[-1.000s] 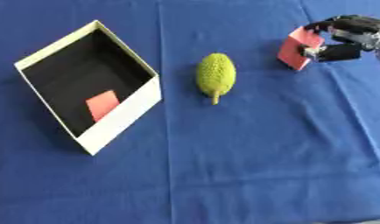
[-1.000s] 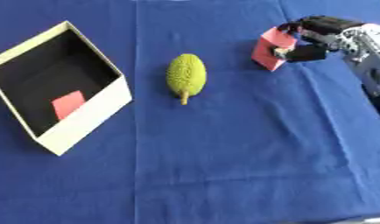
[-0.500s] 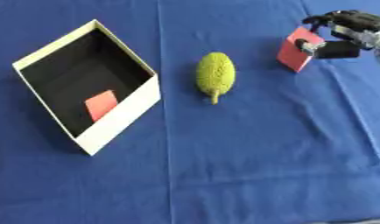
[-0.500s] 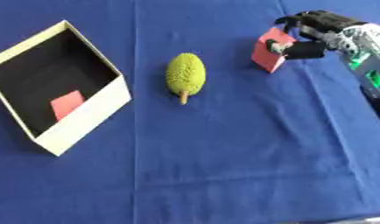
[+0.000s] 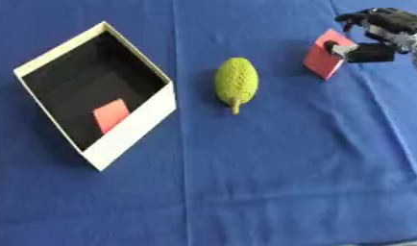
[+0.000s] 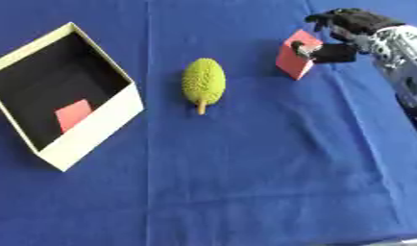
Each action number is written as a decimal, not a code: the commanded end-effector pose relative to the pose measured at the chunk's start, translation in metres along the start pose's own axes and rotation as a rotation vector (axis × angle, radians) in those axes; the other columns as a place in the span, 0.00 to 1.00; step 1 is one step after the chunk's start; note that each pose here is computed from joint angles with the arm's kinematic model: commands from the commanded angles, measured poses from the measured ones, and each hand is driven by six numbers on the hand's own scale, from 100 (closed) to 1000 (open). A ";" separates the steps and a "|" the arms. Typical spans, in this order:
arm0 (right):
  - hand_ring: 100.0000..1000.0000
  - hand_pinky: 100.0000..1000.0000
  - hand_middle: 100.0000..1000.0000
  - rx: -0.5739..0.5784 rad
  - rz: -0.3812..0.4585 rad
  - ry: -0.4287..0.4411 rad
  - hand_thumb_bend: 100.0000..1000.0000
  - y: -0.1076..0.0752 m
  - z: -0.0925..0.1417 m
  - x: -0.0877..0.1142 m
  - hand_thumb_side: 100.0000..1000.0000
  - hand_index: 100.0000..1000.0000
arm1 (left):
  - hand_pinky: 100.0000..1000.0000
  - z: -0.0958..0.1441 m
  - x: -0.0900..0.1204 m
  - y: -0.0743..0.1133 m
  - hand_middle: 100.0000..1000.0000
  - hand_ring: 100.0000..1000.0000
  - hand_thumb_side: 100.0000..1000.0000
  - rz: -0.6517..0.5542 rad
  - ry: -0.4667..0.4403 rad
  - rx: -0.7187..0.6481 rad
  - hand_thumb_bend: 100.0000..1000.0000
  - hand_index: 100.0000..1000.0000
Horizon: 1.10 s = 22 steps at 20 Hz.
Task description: Pick up objects on the table and place them in the box.
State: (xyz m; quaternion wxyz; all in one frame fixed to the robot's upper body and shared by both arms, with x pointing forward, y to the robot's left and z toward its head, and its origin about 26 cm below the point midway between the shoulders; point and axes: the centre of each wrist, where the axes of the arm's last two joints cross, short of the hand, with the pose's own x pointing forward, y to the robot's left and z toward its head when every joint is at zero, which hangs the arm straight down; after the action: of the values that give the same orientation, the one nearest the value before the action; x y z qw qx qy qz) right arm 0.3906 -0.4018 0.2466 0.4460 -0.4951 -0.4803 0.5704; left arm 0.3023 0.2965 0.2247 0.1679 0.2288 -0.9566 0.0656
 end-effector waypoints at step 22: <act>0.93 0.85 0.78 0.096 -0.034 0.054 0.20 0.006 -0.003 -0.017 1.00 1.00 | 0.67 -0.006 0.005 -0.001 0.75 0.74 0.68 0.012 -0.025 -0.015 0.04 0.81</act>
State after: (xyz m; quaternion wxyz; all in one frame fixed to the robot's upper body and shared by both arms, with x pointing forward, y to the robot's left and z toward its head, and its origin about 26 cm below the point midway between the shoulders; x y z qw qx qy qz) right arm 0.3971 -0.4130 0.2371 0.4891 -0.4752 -0.4567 0.5713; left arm 0.3025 0.2952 0.2241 0.1719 0.2263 -0.9567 0.0626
